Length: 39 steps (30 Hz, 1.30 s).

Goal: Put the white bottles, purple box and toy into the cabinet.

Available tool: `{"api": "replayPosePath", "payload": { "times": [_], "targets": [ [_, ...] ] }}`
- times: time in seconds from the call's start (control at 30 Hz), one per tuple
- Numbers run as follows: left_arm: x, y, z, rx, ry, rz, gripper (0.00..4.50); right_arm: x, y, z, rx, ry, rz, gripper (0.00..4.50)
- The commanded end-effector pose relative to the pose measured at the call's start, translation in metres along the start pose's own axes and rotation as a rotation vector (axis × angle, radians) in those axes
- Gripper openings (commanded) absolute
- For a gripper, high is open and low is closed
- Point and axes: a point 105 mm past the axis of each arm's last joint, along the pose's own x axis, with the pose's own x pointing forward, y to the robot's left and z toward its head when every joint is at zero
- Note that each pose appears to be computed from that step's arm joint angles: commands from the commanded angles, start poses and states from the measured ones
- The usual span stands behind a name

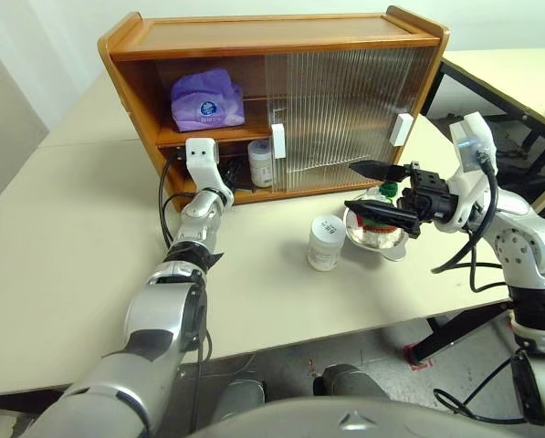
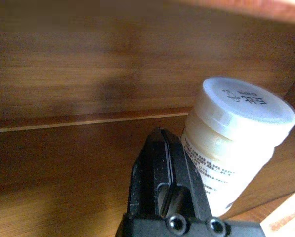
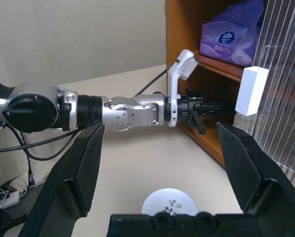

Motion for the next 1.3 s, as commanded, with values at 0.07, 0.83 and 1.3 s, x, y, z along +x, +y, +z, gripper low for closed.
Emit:
{"api": "replayPosePath", "payload": {
  "times": [0.07,0.83,1.3],
  "targets": [
    [-0.009,-0.001,0.004,0.02,-0.028,-0.056,0.04,0.002,0.0,0.003,-0.014,-0.009,0.016,4.5],
    [-0.114,-0.087,-0.023,0.112,0.183,-0.935,4.47,0.008,0.001,0.003,-0.016,-0.007,0.041,4.5],
    [-0.118,-0.126,-0.022,0.111,0.17,-1.146,4.47,-0.002,0.002,-0.001,-0.006,0.006,0.001,4.5]
  ]
}}
